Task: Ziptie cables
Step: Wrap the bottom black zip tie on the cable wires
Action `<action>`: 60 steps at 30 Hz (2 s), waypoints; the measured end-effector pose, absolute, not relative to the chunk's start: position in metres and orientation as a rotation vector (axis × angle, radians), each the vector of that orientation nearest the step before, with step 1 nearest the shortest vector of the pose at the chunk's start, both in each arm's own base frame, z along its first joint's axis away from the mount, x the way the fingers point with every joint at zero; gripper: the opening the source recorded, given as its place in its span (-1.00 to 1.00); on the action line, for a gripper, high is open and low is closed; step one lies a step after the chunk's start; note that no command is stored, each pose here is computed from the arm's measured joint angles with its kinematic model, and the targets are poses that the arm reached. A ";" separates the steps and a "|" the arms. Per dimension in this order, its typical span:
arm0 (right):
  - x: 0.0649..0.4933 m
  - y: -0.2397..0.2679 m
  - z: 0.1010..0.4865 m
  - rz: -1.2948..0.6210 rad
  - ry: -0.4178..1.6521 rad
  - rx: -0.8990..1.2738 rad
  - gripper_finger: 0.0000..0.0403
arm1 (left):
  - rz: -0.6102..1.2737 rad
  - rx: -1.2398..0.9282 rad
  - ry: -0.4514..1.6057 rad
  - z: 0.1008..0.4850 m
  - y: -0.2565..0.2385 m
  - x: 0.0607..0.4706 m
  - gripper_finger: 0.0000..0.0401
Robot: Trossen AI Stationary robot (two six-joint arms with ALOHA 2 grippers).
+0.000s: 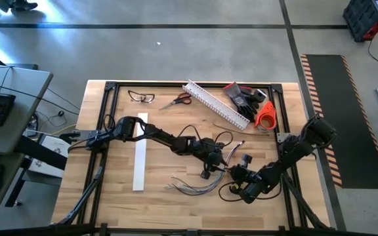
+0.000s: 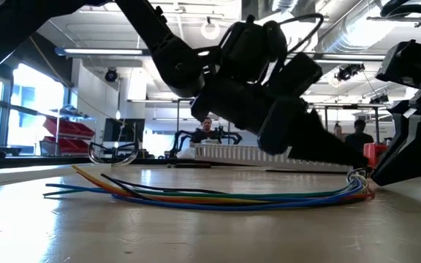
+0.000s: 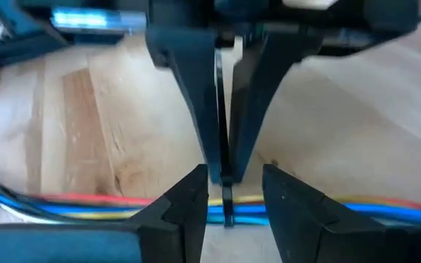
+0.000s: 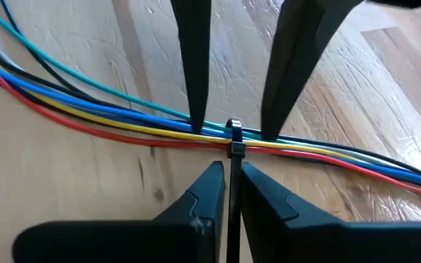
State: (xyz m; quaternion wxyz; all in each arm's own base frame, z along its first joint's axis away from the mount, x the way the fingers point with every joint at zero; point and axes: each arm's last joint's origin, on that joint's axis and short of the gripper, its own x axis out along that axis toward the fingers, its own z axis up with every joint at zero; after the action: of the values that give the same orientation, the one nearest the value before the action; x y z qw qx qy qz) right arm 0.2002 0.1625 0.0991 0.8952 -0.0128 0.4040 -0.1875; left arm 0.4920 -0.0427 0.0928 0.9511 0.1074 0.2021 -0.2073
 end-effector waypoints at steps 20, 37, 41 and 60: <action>0.202 0.163 0.100 -0.390 0.825 0.010 -0.86 | -0.381 0.245 0.398 0.083 -0.042 0.494 -0.44; 0.203 0.164 0.100 -0.411 0.803 0.077 -0.86 | -0.392 0.250 0.389 0.076 -0.044 0.495 -0.71; 0.203 0.164 0.100 -0.410 0.804 0.077 -0.86 | -0.411 0.249 0.368 0.076 -0.045 0.496 -0.71; 0.201 0.161 0.099 -0.424 0.824 0.038 -0.71 | -0.427 0.254 0.360 0.077 -0.046 0.495 -0.99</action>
State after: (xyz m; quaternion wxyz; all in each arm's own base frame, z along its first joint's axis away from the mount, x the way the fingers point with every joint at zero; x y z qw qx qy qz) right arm 0.2006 0.1614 0.0992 0.8944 0.0182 0.3974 -0.2044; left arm 0.4955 -0.0457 0.0768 0.9533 0.1251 0.1770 -0.2101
